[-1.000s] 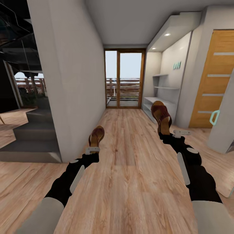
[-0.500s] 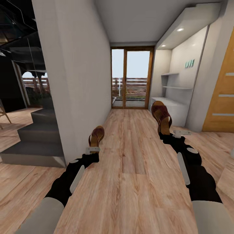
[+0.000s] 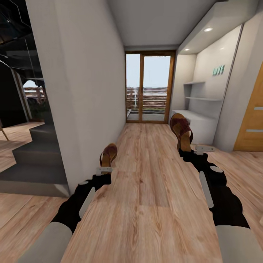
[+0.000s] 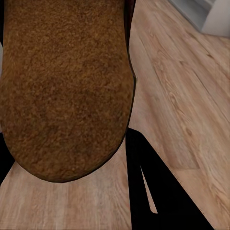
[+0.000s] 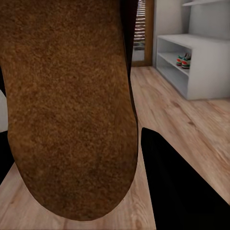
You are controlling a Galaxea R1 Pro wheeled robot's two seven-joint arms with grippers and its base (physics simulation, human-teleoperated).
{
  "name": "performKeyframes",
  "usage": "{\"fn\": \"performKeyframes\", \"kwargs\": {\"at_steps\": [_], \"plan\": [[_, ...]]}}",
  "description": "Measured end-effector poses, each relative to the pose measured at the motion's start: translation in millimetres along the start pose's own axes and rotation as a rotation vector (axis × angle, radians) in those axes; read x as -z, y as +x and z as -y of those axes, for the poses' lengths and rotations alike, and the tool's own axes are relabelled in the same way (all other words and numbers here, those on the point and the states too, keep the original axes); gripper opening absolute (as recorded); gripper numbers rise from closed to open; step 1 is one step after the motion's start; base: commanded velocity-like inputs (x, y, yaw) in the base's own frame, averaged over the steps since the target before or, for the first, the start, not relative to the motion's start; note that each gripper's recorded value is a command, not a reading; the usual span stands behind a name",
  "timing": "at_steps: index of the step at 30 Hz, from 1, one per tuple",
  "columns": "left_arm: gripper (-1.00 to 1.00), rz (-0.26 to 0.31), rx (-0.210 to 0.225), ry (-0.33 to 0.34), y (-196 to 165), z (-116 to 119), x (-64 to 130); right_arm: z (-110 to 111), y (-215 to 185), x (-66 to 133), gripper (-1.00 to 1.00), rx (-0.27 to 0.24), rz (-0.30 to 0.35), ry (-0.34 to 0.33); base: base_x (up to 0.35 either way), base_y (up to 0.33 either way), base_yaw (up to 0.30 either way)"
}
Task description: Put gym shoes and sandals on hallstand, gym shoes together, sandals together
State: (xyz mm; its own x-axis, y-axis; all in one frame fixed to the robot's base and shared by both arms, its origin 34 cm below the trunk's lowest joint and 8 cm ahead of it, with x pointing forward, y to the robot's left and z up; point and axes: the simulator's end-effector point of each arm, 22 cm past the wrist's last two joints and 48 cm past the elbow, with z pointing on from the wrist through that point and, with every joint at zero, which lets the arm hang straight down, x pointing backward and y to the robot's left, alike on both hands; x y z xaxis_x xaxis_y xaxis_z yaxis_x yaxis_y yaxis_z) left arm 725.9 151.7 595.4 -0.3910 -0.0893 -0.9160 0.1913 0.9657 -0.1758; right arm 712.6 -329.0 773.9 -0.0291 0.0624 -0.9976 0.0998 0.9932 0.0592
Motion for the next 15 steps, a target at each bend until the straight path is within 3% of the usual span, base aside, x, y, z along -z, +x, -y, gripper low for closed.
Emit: {"fn": "performKeyframes", "kwargs": {"at_steps": [4, 6, 9, 11, 14, 15], "plan": [[-1.00, 0.038, -0.001, -0.010, 3, -5, -4.3, -1, 0, -0.4, -1.00, 0.003, 0.003, -0.002, 0.345, 0.000, 0.000], [-1.00, 0.110, -0.004, -0.021, -1, -9, -7.1, -1, 0, -1.3, -1.00, 0.003, 0.009, -0.003, 0.345, 0.000, 0.000], [-1.00, 0.169, -0.007, -0.033, 1, -14, -9.3, 0, 4, -5.2, -1.00, 0.003, 0.031, -0.001, 0.346, 0.000, 0.000], [-1.00, 0.201, -0.008, -0.039, 1, -17, -9.5, 1, 4, -9.4, -1.00, 0.004, 0.079, 0.000, 0.346, 0.000, 0.000], [-1.00, 0.231, -0.009, -0.044, 1, -19, -9.2, 3, -8, -11.2, -1.00, 0.006, 0.222, 0.003, 0.346, 0.000, 0.000], [-1.00, 0.233, -0.009, -0.045, 1, -19, -9.2, 3, -10, -10.6, -1.00, 0.007, 0.244, 0.004, 0.346, 0.000, 0.000]]}}
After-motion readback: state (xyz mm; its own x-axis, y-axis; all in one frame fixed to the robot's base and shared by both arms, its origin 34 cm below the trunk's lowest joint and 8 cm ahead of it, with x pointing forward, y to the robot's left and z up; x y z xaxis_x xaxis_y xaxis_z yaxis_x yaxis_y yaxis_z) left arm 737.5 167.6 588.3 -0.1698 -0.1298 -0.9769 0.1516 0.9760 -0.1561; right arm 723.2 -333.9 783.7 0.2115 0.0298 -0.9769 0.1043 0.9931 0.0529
